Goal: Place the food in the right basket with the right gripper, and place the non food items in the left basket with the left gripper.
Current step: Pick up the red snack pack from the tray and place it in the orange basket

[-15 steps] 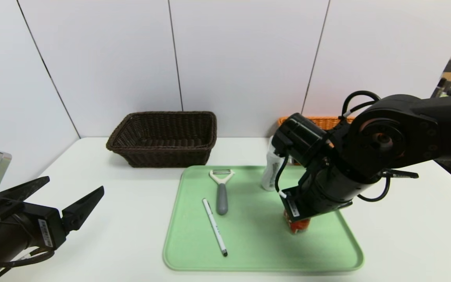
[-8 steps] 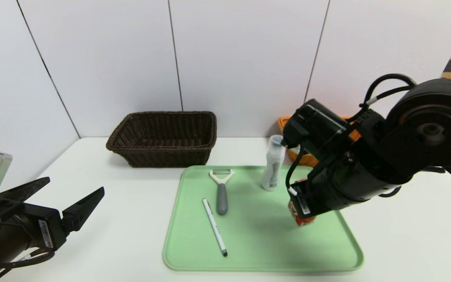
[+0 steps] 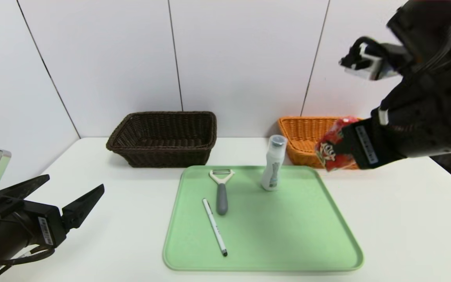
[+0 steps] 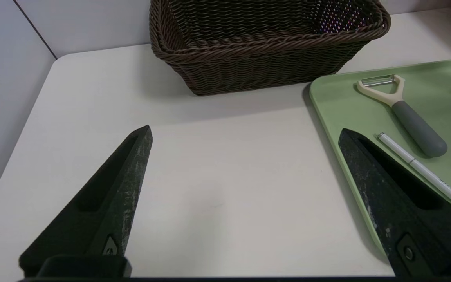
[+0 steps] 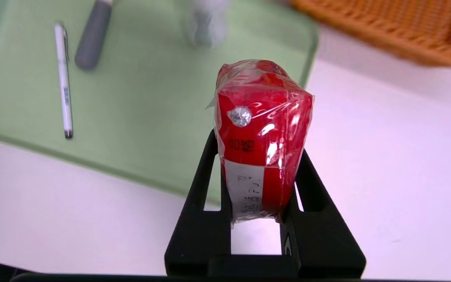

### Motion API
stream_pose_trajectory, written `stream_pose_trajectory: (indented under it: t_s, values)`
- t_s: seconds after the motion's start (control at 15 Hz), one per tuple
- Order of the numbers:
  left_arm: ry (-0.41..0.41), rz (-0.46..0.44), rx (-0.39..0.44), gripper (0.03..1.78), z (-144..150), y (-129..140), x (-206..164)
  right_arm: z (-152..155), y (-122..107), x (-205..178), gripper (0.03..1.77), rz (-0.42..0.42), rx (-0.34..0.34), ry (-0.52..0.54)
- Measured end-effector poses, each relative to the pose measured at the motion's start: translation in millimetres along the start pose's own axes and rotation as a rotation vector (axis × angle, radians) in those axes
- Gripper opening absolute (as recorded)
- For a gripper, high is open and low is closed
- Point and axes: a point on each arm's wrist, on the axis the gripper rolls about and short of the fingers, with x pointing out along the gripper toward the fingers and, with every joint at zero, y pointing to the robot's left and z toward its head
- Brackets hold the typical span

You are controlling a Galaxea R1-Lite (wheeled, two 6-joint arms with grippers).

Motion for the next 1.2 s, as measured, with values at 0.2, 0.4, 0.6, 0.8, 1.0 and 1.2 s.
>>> stream_pose_trajectory:
  t_s: [0.2,0.4,0.6,0.8,1.0,1.2]
  values:
    - [-0.001,-0.001,-0.001,1.69,0.3,-0.1,0.2,21.7,-27.0,-14.2,0.35,-0.043,0.040,-0.139]
    - [0.000,-0.001,0.000,1.69,0.3,-0.1,0.3,41.6,-41.2,-5.9,0.35,-0.076,0.067,-0.258]
    - [-0.002,-0.002,-0.001,1.69,1.0,-0.2,0.5,55.6,-50.0,20.4,0.35,-0.115,0.069,-0.285]
    - [0.000,-0.001,0.001,1.69,0.8,-0.2,0.4,72.5,-64.3,54.9,0.35,-0.162,0.057,-0.295]
    - [0.002,-0.001,0.002,1.69,0.0,0.0,0.0,87.2,-86.5,87.7,0.35,-0.226,0.026,-0.281]
    - [0.006,-0.001,0.003,1.69,-1.3,0.1,-0.4,85.4,-104.4,124.8,0.35,-0.270,0.009,-0.206]
